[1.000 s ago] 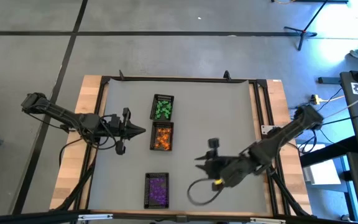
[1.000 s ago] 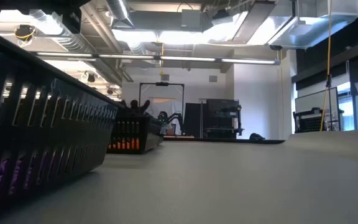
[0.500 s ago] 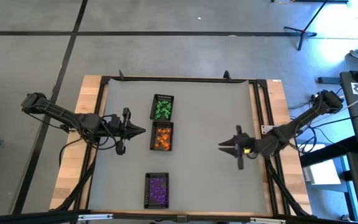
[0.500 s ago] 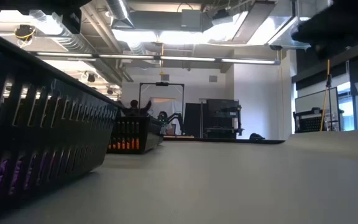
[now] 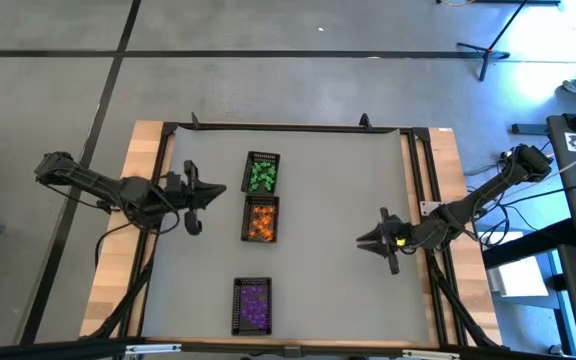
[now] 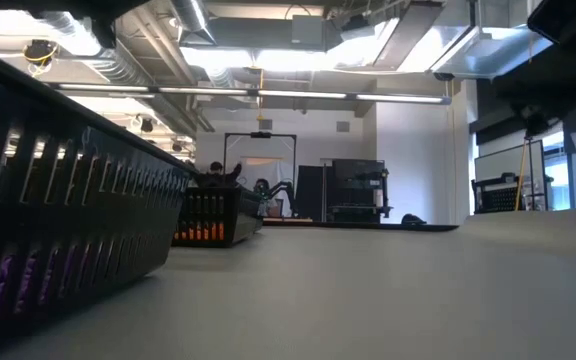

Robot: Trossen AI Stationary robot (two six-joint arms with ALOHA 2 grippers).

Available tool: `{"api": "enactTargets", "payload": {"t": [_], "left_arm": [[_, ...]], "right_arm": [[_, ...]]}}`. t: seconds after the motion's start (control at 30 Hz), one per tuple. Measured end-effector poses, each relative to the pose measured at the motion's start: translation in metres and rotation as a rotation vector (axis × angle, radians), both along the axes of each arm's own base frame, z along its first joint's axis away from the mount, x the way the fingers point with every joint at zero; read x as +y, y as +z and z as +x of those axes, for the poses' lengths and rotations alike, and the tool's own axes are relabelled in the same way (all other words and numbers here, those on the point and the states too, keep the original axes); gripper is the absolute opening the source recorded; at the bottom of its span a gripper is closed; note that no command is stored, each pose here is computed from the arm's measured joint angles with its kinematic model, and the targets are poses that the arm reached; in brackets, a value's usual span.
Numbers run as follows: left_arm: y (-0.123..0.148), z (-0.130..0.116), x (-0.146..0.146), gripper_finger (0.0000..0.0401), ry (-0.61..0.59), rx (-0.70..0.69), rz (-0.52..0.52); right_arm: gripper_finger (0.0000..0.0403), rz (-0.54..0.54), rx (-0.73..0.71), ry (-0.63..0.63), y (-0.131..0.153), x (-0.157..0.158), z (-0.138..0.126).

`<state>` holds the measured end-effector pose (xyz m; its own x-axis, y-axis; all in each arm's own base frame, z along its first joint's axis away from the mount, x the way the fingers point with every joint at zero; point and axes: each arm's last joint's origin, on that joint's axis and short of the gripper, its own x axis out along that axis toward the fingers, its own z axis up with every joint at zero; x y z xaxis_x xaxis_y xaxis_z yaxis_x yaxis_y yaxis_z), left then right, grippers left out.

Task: Sort Halloween decoration
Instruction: Return to Home Position

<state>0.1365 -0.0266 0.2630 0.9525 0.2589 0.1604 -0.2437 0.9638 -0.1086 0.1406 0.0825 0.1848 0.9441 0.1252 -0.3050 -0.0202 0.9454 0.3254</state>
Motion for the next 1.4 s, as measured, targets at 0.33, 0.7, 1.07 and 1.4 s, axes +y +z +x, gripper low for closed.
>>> {"api": "enactTargets", "payload": {"t": [0.33,0.7,1.07,1.4], "left_arm": [[0.014,-0.038,0.012,0.0000,0.012,-0.091,0.115],[0.016,-0.068,0.022,0.0000,0.051,-0.123,0.107],[0.022,-0.091,0.029,0.0000,0.032,-0.039,0.091],[-0.026,-0.064,0.020,0.0000,-0.002,0.025,0.045]], "right_arm": [[0.0083,-0.272,-0.359,0.077,0.034,-0.004,0.007],[0.0083,-0.201,-0.340,0.182,0.033,-0.073,0.023],[0.0083,-0.270,-0.465,0.021,0.056,-0.097,-0.033],[0.0083,-0.337,-0.339,-0.159,0.035,-0.096,-0.063]]}}
